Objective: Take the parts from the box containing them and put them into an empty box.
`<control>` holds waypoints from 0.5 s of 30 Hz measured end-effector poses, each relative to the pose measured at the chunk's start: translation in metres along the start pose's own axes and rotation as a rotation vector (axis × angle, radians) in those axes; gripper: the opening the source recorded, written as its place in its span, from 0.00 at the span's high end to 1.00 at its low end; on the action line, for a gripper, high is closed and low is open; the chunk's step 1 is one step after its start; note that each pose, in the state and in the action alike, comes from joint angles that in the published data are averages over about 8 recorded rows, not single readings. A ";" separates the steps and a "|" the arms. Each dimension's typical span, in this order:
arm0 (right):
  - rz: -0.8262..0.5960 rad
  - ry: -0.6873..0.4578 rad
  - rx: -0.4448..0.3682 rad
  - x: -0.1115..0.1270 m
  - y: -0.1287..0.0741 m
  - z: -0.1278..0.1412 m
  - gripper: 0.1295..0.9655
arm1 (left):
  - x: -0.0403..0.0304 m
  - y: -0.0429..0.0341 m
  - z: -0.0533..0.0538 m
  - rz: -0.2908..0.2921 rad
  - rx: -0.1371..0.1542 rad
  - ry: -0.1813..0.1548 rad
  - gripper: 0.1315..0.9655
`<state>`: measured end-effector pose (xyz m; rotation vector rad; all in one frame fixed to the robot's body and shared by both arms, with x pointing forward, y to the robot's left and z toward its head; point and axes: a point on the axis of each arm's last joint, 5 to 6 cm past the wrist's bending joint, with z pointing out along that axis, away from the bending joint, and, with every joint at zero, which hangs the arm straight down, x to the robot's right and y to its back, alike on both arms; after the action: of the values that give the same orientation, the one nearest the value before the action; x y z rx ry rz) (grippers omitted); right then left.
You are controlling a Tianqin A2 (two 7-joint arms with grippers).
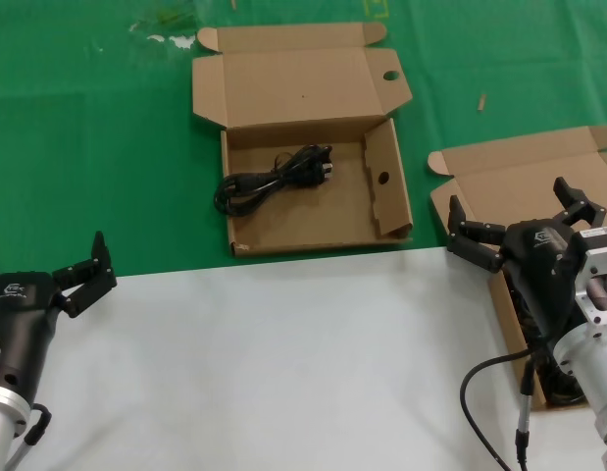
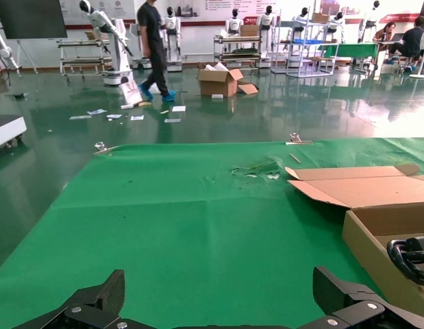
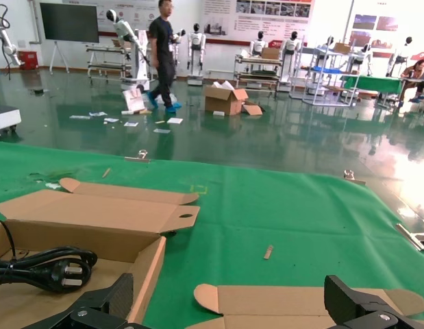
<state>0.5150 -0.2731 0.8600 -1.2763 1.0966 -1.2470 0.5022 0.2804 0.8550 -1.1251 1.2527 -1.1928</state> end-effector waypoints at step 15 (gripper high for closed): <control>0.000 0.000 0.000 0.000 0.000 0.000 0.00 | 0.0000 0.0000 0.000 0.000 0.000 0.000 0.00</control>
<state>0.5150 -0.2731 0.8600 -1.2763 1.0966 -1.2470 0.5022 0.2804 0.8550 -1.1251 1.2527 -1.1928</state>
